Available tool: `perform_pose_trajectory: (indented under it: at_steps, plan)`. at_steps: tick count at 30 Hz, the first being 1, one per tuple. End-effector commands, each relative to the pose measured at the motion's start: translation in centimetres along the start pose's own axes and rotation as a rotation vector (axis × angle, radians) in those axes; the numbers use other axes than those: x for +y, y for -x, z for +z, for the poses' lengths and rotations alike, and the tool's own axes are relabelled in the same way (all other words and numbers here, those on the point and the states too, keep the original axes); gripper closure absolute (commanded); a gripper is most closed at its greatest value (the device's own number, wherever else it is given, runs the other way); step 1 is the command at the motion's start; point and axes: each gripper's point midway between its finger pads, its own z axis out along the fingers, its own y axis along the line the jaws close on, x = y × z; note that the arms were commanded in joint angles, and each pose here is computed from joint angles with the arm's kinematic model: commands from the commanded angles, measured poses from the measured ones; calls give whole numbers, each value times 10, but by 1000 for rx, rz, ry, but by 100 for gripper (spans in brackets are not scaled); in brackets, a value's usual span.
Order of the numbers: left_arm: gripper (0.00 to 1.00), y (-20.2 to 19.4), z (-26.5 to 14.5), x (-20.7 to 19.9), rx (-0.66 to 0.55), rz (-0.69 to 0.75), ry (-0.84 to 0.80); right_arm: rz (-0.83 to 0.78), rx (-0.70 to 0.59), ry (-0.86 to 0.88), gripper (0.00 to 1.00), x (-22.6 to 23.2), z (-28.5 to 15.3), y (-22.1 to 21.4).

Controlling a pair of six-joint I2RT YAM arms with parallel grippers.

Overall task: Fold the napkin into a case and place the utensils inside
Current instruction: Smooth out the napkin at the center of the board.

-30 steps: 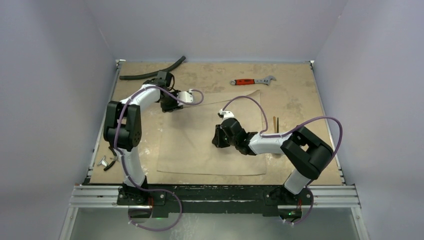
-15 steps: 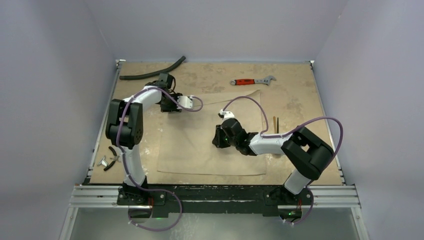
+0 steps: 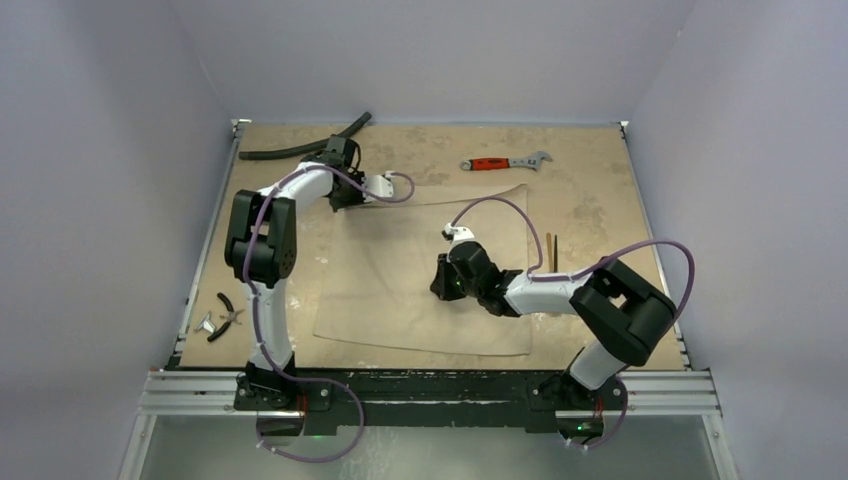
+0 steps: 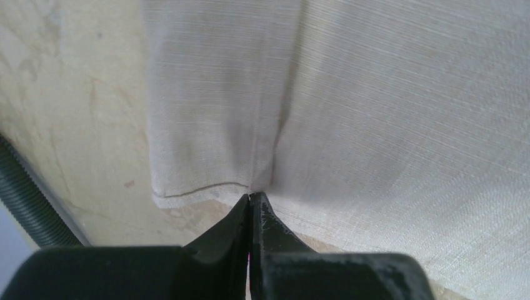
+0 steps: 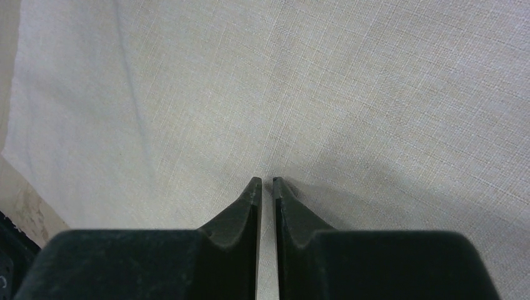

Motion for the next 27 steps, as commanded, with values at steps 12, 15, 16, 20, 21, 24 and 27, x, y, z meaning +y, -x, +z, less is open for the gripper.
perform_pose_trajectory:
  at_steps: [12,15,16,20,21,24,27]
  plan:
    - [96,50,-38,29,-195,-272,-42,-13,45,0,89,-8,-10,-18]
    - [75,67,-41,19,-219,-250,4,4,12,7,89,-1,-12,-2]
    - [74,75,-42,25,-245,-267,60,3,-24,15,89,6,-12,15]
    - [73,82,-55,10,-291,-407,54,16,-169,20,89,13,-20,94]
    - [73,80,-61,6,-310,-430,33,22,-202,28,90,13,-22,113]
    - [73,73,-84,-10,-344,-462,-45,20,-254,24,91,10,-13,155]
    - [72,67,-96,-46,-331,-445,-152,5,-253,41,93,19,13,177]
